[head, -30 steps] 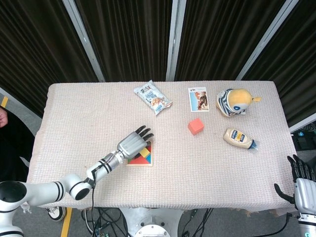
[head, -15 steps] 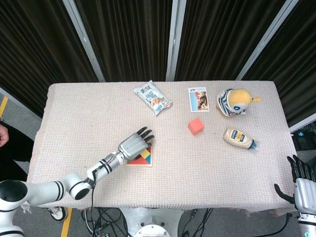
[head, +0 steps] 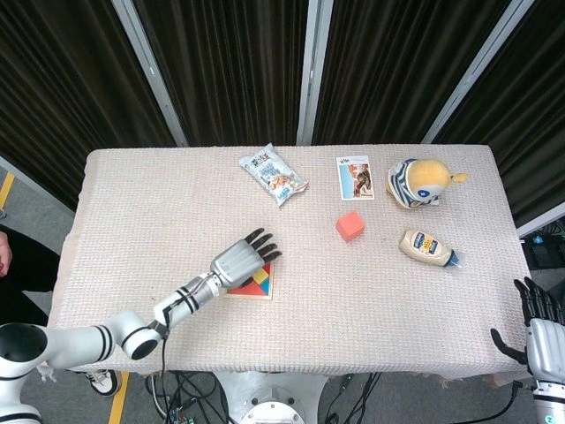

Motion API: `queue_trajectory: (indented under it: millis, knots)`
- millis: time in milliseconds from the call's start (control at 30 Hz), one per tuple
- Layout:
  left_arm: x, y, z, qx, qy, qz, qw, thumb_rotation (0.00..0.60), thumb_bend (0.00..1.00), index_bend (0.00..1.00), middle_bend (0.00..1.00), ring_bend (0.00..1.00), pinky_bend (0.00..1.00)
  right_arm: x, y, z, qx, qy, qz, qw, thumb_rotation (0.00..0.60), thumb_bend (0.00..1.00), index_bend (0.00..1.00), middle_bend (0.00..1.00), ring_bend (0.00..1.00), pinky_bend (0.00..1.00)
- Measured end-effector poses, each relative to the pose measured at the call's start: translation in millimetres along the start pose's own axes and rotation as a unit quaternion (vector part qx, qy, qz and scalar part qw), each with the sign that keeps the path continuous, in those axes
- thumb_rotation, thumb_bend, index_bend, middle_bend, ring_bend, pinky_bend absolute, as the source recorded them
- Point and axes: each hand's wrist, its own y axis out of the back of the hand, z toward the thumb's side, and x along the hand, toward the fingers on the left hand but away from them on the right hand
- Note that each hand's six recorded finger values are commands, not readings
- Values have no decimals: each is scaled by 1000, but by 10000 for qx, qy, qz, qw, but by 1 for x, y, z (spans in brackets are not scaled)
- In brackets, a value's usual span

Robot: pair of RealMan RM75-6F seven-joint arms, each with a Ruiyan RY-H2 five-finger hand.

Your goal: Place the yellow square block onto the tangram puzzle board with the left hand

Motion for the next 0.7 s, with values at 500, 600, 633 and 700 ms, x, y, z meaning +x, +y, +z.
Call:
queue_trajectory:
  millis: [500,600,633,700]
  knots:
    - [-56,31,-40,-173,857,840,9926,600,141,53,119,0,0,2,4,-1,-78,21,-96,9999,600,176,0,0,0,0]
    - [-102,18,-68,-500,1608,1003,9806,600,104,53,118,0,0,3,4,-2,-109,57,-157,9998,600,176,0,0,0,0]
    - [-119,11,-76,-622,1857,1023,9753,600,101,53,118,0,0,3,4,-1,-131,64,-179,9997,600,176,0,0,0,0]
    - [-161,-9,-92,-934,2439,1063,9594,600,100,53,118,0,0,3,4,-1,-157,89,-273,9995,600,173,0,0,0,0]
